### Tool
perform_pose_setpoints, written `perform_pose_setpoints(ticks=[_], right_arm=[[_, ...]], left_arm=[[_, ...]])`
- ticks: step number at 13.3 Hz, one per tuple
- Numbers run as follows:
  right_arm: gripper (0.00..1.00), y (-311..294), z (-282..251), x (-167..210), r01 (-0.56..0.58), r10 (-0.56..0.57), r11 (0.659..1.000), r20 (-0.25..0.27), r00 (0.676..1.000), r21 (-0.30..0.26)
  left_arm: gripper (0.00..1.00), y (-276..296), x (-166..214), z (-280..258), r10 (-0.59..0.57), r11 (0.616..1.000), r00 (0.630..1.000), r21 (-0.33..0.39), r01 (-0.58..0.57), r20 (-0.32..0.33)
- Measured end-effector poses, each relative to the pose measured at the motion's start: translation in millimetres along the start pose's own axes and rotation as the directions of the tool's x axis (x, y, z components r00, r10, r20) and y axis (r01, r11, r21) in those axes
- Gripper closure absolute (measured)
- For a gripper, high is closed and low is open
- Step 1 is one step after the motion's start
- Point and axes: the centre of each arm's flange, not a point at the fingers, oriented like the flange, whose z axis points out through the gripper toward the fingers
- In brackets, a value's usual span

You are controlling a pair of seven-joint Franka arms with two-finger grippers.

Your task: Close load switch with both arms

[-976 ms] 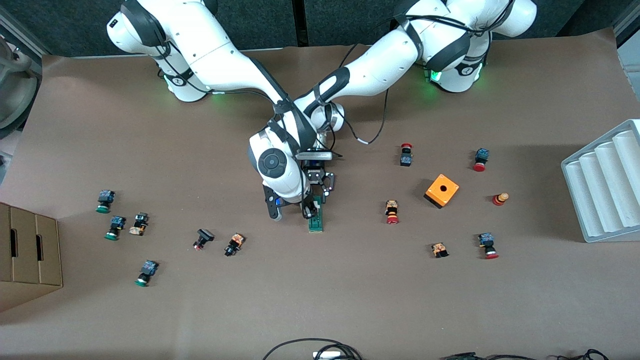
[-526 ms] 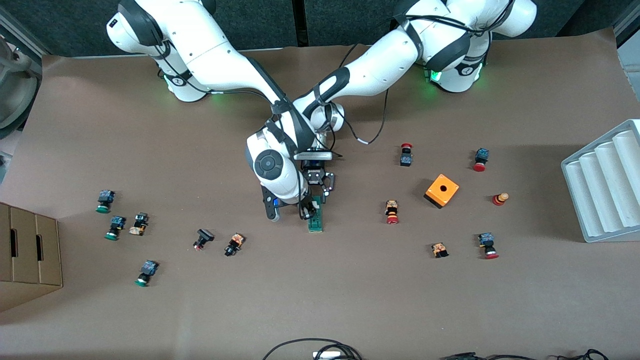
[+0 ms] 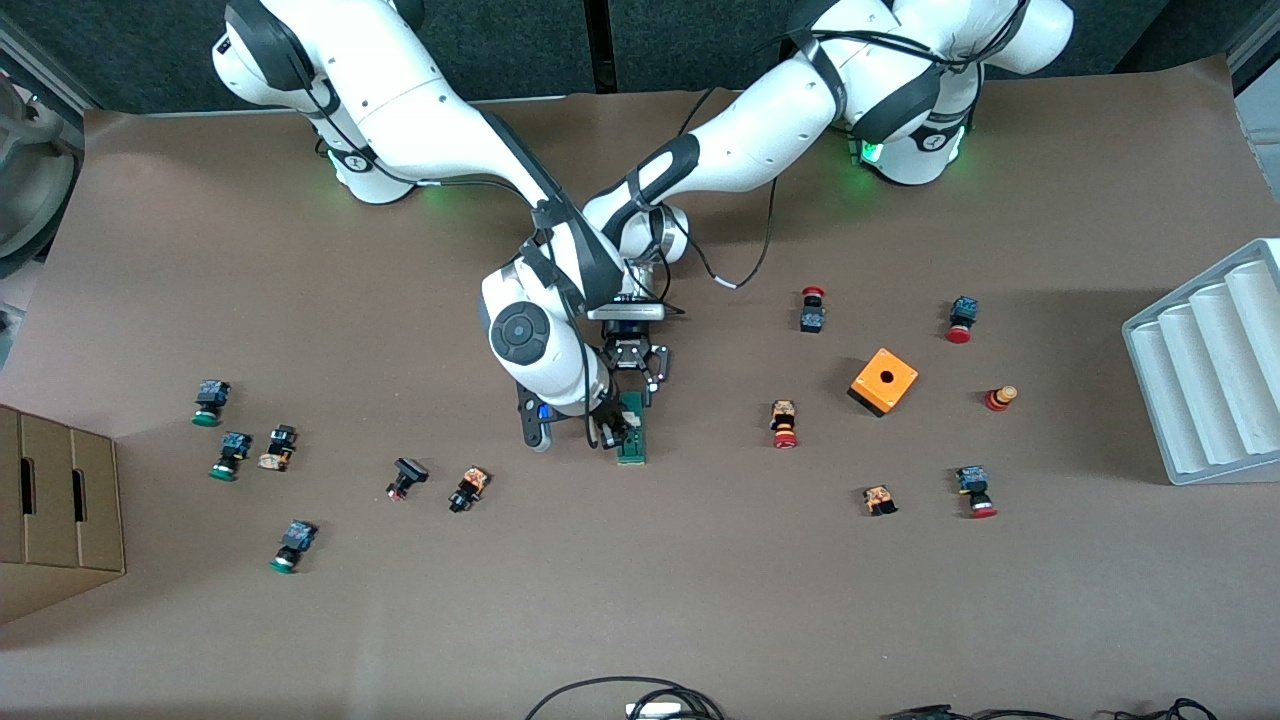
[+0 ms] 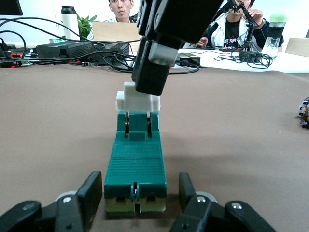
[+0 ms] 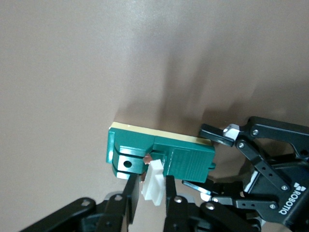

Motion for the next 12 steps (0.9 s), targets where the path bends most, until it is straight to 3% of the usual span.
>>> perform_pose_setpoints(ticks=[6,12], right_arm=[[0.84,2.1,4.8,-4.1,0.005,-0.005,1.000,0.004,1.000,-0.006],[0.85,-2.1,4.3,-1.4,0.000,0.000,1.000,0.005,1.000,0.000]], left_arm=[[0.28,0.0,0.0,0.0,-0.001,1.000,1.000,0.000,0.001,0.000],[0.28,0.0,0.0,0.0,-0.001,1.000,1.000,0.000,0.001,0.000]])
